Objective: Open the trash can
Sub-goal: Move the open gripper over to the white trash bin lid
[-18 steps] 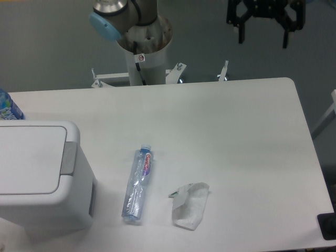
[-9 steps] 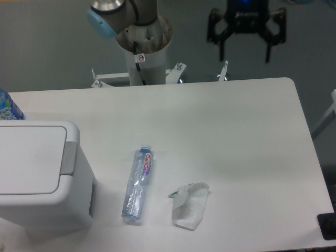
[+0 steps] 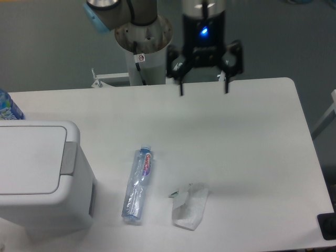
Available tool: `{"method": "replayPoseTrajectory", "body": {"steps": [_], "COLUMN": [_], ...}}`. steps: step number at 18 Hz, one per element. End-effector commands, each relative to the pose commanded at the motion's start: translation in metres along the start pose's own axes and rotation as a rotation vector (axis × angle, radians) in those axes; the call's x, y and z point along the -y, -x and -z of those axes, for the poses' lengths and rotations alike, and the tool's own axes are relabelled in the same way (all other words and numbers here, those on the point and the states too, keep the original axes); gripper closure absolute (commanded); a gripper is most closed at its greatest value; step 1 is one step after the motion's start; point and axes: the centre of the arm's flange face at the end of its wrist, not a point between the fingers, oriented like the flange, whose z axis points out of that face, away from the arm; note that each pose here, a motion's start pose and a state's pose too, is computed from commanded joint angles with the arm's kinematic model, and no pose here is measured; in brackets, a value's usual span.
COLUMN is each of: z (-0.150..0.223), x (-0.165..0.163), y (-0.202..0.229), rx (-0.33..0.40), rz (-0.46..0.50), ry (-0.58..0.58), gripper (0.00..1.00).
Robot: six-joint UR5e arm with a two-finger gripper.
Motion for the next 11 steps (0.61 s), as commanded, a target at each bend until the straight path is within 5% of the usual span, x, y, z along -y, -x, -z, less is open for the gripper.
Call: {"method": "replayPoseTrajectory", "body": {"steps": [11], "z": [-0.050], "x": [0.061], "y": [-0.101], "rx": [-0.092], "rz": [0.145], "ry": [-0.092], "gripper": [0.00]}}
